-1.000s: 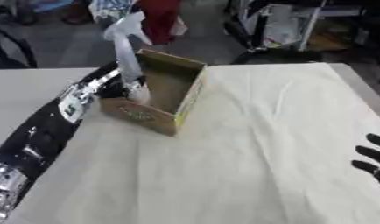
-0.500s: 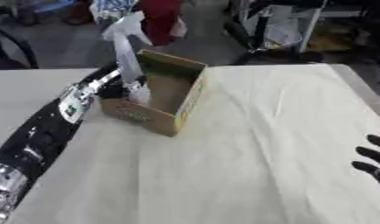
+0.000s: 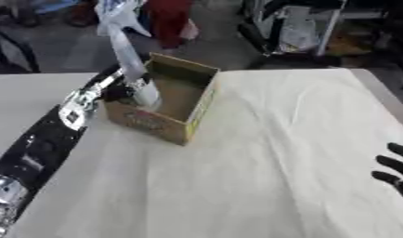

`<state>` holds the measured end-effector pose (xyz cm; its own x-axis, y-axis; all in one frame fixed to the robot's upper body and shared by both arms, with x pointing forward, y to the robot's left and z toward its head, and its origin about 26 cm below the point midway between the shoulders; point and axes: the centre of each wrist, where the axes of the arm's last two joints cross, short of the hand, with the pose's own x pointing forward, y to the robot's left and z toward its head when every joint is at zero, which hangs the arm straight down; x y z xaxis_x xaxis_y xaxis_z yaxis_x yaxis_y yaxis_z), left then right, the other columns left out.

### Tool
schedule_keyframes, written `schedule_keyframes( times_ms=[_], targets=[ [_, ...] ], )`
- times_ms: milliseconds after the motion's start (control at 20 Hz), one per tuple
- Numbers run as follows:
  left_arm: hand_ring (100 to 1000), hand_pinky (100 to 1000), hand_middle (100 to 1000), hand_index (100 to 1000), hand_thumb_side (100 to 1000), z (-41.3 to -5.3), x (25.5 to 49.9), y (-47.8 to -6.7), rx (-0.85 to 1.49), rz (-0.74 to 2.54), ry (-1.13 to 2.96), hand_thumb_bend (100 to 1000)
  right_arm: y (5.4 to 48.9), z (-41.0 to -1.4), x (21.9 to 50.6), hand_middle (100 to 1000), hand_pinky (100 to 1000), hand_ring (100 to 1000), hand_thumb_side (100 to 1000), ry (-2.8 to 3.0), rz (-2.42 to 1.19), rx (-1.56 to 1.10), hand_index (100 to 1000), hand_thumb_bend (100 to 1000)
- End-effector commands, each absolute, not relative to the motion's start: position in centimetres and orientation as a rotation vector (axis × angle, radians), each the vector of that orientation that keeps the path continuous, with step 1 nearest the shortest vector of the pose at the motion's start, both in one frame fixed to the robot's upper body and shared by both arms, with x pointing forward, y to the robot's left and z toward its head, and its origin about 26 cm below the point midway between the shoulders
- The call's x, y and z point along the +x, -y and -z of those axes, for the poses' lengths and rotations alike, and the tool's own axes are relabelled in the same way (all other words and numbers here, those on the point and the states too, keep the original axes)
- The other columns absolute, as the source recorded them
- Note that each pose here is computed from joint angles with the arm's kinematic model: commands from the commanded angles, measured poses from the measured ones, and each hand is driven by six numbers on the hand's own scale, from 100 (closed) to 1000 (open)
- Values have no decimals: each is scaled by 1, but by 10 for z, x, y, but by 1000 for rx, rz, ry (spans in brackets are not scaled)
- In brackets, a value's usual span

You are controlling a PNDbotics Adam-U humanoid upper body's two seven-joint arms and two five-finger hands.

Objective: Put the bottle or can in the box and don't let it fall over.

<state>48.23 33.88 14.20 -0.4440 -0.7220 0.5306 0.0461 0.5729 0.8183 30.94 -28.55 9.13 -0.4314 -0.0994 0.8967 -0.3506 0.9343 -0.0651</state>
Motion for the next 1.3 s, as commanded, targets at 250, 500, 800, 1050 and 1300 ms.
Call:
schedule_keyframes(
  times_ms=[250,500,800,1050,1300],
  targets=[
    [1000,802,996,1000,1000,-161,484,-345,536,843,1883,265,288,-98,310,866,772,844,556,2031,-308,311,826,100],
    [1000,779,991,1000,1000,-162,484,-343,471,761,1922,357,288,-98,309,865,771,844,557,2030,-307,309,825,100],
    [1000,759,966,1000,1000,-175,484,-342,386,792,2003,257,288,-98,309,865,771,844,556,2029,-308,306,825,100],
    [1000,624,784,878,551,-186,482,-346,463,838,2060,100,288,-97,309,866,771,844,555,2028,-311,305,825,100],
    [1000,608,731,826,460,-186,482,-347,547,927,2007,100,288,-97,310,866,771,844,555,2028,-312,305,825,100]
  ],
)
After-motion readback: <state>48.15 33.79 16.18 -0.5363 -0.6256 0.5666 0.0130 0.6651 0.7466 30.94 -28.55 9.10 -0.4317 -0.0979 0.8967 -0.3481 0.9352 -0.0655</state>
